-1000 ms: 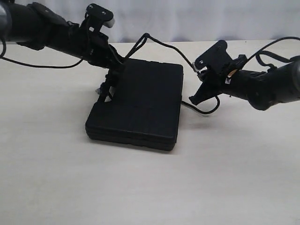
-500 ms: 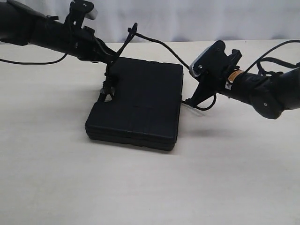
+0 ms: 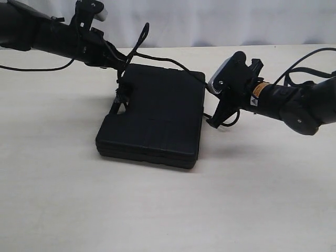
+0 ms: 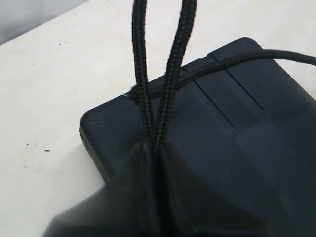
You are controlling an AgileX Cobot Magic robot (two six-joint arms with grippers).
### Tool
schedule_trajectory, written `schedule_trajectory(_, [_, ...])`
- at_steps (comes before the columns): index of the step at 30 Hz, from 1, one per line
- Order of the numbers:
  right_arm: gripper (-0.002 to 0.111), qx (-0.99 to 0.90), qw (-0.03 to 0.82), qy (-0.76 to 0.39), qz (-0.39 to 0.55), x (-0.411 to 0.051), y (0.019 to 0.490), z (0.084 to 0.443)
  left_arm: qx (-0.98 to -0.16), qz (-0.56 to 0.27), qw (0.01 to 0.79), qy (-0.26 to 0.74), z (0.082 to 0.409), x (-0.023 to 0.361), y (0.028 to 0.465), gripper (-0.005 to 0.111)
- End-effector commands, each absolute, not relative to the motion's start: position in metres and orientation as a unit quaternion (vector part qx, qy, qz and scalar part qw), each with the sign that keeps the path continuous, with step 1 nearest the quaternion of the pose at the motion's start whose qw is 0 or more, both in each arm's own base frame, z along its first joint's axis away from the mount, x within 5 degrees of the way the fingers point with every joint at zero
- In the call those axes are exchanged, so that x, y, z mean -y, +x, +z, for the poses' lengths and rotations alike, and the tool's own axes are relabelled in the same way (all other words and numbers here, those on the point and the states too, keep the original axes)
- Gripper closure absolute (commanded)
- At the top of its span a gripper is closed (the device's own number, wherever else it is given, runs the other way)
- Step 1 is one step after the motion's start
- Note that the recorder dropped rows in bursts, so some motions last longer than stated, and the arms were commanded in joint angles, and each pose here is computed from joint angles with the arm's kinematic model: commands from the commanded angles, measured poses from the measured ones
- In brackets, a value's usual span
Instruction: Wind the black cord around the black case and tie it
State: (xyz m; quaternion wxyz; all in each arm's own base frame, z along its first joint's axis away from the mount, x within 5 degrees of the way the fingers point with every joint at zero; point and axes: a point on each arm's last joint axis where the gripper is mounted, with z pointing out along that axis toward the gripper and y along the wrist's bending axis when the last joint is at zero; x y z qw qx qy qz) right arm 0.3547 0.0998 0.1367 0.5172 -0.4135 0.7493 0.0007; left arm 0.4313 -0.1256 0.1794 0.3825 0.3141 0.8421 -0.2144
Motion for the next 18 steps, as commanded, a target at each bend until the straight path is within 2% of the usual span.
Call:
schedule_trajectory(1, [0.104, -0.744, 0.521, -0.417, -0.006, -0.0996, 0.3543, 0.1399, -0.846, -0.215, 0.389, 0.293, 0.1811, 0.1123, 0.4352, 0.107])
schedule_trajectory(18, [0.104, -0.741, 0.536, -0.403, 0.020, -0.1028, 0.3542, 0.1428, -0.845, -0.226, 0.386, 0.294, 0.1816, 0.1103, 0.4344, 0.107])
